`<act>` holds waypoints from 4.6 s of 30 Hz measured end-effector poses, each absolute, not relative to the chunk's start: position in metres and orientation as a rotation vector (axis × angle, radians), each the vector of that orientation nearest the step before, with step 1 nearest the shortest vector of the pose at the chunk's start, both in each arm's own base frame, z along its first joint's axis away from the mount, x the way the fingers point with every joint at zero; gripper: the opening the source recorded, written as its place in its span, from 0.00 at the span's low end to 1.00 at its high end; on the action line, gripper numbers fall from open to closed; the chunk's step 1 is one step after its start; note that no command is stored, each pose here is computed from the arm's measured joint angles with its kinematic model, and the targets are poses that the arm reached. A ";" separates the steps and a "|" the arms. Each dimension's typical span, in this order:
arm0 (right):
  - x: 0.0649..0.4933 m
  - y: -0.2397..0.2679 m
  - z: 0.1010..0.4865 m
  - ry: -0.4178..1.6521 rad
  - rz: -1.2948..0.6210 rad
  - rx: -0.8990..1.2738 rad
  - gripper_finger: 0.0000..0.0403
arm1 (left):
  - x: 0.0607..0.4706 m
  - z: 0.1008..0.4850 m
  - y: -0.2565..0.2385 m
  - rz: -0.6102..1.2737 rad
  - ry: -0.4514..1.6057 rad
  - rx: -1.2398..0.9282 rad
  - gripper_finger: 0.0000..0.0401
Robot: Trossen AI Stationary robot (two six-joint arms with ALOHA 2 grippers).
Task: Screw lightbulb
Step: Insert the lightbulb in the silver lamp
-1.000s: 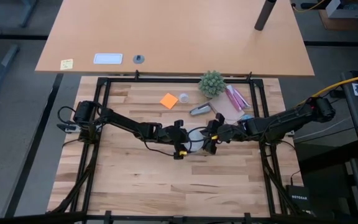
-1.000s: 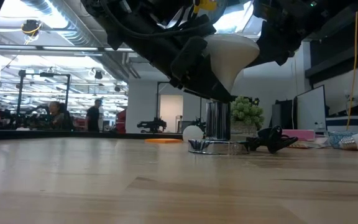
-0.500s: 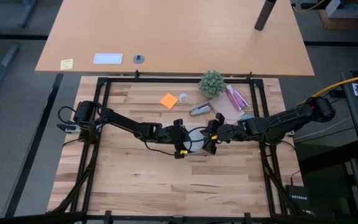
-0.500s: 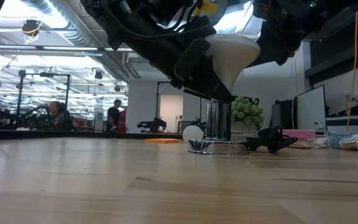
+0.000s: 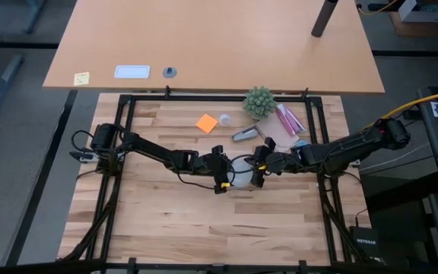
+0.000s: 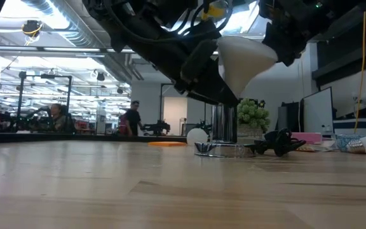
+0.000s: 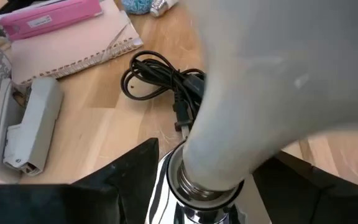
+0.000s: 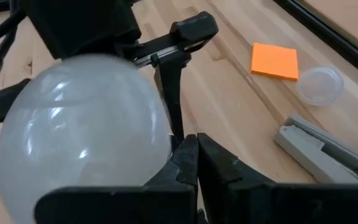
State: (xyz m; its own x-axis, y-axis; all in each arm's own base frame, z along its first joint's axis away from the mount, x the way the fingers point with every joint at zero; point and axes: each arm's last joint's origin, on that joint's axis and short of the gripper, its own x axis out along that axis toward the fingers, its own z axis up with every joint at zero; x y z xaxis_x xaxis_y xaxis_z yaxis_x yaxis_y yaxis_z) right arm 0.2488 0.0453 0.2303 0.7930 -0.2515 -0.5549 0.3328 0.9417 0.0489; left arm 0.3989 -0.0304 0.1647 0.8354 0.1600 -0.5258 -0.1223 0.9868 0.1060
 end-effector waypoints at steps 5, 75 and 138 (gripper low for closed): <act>0.249 0.045 0.231 0.564 -0.341 0.172 0.01 | 0.399 0.165 -0.030 0.150 0.552 0.064 0.60; 0.295 0.166 0.160 0.761 -0.319 0.416 0.01 | 0.369 0.168 -0.124 -0.439 0.682 0.400 0.60; 0.181 0.229 0.275 1.115 -0.552 -0.063 0.01 | 0.365 0.227 -0.083 -0.149 0.587 -0.128 0.35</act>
State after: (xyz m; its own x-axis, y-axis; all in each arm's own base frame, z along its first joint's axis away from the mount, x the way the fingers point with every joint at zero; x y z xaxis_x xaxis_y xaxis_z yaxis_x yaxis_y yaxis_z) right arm 0.1812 0.2286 0.2750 0.3211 -0.4505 -0.8331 0.3891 0.8647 -0.3176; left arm 0.3655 -0.0832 0.2269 0.8223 -0.1758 -0.5412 0.1032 0.9814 -0.1620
